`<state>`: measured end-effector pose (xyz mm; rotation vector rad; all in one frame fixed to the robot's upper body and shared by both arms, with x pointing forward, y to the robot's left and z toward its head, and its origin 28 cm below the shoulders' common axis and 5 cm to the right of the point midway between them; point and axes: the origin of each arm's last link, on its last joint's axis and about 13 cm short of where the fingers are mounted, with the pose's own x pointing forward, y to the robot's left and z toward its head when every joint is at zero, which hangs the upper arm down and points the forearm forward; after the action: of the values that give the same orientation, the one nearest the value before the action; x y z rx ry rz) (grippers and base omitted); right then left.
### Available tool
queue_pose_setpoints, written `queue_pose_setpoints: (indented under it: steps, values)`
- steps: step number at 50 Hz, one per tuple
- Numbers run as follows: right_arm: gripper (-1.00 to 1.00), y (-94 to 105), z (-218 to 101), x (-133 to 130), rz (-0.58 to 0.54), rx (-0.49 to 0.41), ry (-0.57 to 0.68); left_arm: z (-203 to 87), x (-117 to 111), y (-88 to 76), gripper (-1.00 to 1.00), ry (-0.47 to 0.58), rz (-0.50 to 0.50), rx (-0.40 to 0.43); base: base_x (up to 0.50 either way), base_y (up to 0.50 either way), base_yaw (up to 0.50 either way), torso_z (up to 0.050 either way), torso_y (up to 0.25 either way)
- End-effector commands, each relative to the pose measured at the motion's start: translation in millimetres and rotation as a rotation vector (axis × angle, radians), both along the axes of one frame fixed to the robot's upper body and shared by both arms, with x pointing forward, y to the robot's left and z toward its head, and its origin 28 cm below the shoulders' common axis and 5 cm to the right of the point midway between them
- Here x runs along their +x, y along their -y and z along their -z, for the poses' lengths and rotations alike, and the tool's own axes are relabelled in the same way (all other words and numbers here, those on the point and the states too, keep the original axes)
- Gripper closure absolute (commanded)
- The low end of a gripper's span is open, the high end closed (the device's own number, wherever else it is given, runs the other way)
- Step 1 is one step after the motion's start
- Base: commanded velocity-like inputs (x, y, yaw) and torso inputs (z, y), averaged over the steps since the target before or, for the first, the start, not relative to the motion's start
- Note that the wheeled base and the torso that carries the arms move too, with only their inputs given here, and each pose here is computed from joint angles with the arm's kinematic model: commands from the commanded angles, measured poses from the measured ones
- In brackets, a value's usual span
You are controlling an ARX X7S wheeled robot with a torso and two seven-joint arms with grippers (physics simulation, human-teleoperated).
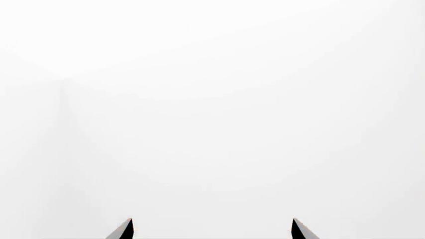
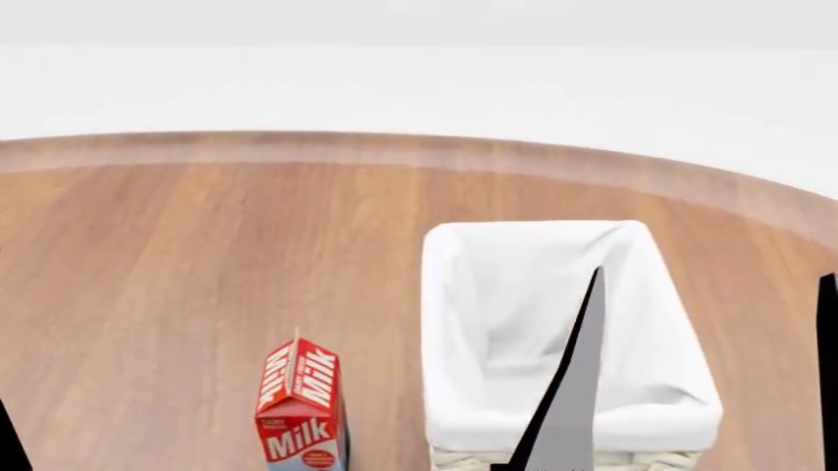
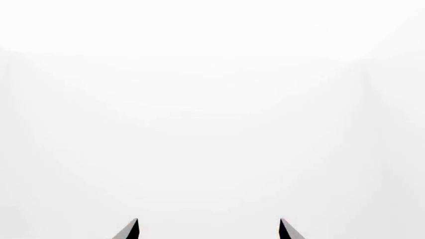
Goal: Pick up the alphabet soup and the tomato sauce, and put them in the basket.
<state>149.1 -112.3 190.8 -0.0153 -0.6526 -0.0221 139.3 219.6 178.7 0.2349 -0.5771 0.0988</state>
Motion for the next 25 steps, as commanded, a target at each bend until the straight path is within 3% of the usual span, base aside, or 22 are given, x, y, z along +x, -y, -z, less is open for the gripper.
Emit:
queue_pose_setpoints:
  steps: [1,11,18,25]
  values:
    - [-1.0,-0.6,3.1,0.0,0.001,-0.003,-0.011,0.2,-0.5,0.6,-1.0,-0.001,0.001,0.0,0.05,0.0,0.0,0.0,0.0]
    - [-1.0,-3.7,-2.3,-5.0,-0.062,-0.053,-0.062,0.3,0.1,-0.7,-1.0,-0.006,-0.003,-0.002,0.0,0.0,0.0,0.0,0.0]
    - [-1.0,5.0,-14.7,-11.8,-0.164,0.001,-0.332,0.0,0.8,-0.5,-1.0,-0.008,-0.004,-0.004,0.0,0.0,0.0,0.0,0.0]
    - [-1.0,7.0,13.3,-21.6,-0.188,-0.003,-0.645,-1.3,2.3,0.4,-1.0,-0.003,-0.004,-0.004,0.0,0.0,0.0,0.0,0.0]
